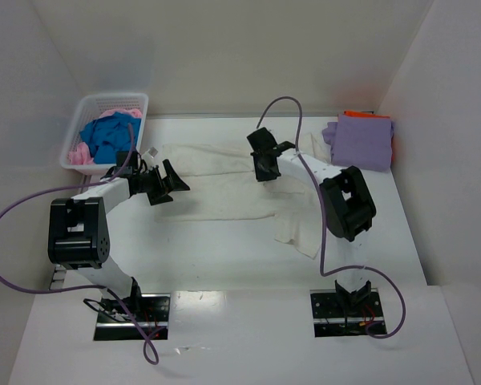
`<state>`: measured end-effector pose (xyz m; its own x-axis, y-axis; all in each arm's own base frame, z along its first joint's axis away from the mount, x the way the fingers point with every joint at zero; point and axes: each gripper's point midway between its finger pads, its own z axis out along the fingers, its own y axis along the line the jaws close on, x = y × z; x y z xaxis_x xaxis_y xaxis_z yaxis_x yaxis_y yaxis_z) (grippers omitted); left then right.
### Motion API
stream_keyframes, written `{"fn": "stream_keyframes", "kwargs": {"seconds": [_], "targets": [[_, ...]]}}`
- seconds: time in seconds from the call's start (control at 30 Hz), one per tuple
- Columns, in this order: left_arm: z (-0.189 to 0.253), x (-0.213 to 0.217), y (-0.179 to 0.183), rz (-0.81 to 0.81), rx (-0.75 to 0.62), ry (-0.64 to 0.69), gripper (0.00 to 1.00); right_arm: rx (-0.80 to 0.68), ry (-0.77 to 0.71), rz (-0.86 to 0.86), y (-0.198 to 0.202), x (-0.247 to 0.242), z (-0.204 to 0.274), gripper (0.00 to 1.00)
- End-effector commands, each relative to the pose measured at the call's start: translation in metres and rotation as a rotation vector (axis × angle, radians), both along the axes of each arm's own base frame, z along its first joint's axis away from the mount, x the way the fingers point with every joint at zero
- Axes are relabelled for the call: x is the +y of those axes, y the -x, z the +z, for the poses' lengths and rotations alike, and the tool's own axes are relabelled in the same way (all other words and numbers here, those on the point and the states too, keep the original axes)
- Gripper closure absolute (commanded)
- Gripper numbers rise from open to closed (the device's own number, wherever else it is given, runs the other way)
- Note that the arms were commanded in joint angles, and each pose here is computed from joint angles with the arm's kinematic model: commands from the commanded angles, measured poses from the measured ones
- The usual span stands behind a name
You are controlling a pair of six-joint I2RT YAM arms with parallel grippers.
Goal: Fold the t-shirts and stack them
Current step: Fold the flattened tshirt in 1/3 of the way
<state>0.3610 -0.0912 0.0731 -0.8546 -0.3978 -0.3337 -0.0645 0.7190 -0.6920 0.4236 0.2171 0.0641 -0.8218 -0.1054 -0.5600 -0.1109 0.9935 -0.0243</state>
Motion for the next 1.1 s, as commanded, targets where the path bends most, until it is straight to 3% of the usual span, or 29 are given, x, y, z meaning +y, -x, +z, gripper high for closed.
{"fn": "stream_keyframes", "kwargs": {"seconds": [0.0,0.07,0.1,0.2,0.67,0.97,1.07], "targets": [[0.015,0.001,-0.014,-0.023,-0.076,0.0,0.0,0.08,-0.045,0.084,0.027,0.012,-0.007,0.75],[0.015,0.001,-0.014,-0.023,-0.076,0.0,0.0,0.066,-0.029,0.072,0.027,0.007,-0.004,0.57],[0.015,0.001,-0.014,-0.023,-0.076,0.0,0.0,0.058,-0.016,0.063,0.028,0.003,-0.002,0.42],[0.015,0.0,-0.014,-0.029,-0.076,0.007,0.0,0.03,0.052,0.021,0.025,-0.012,0.0,0.25],[0.016,-0.002,-0.013,-0.035,-0.077,0.014,0.0,-0.079,0.047,-0.345,-0.012,-0.142,0.035,0.16],[0.016,-0.002,-0.013,-0.035,-0.077,0.014,0.0,-0.165,-0.265,-0.359,-0.059,-0.176,0.05,0.19],[0.016,-0.002,-0.013,-0.035,-0.077,0.014,0.0,-0.198,-0.302,-0.355,-0.076,-0.177,0.05,0.22]]}}
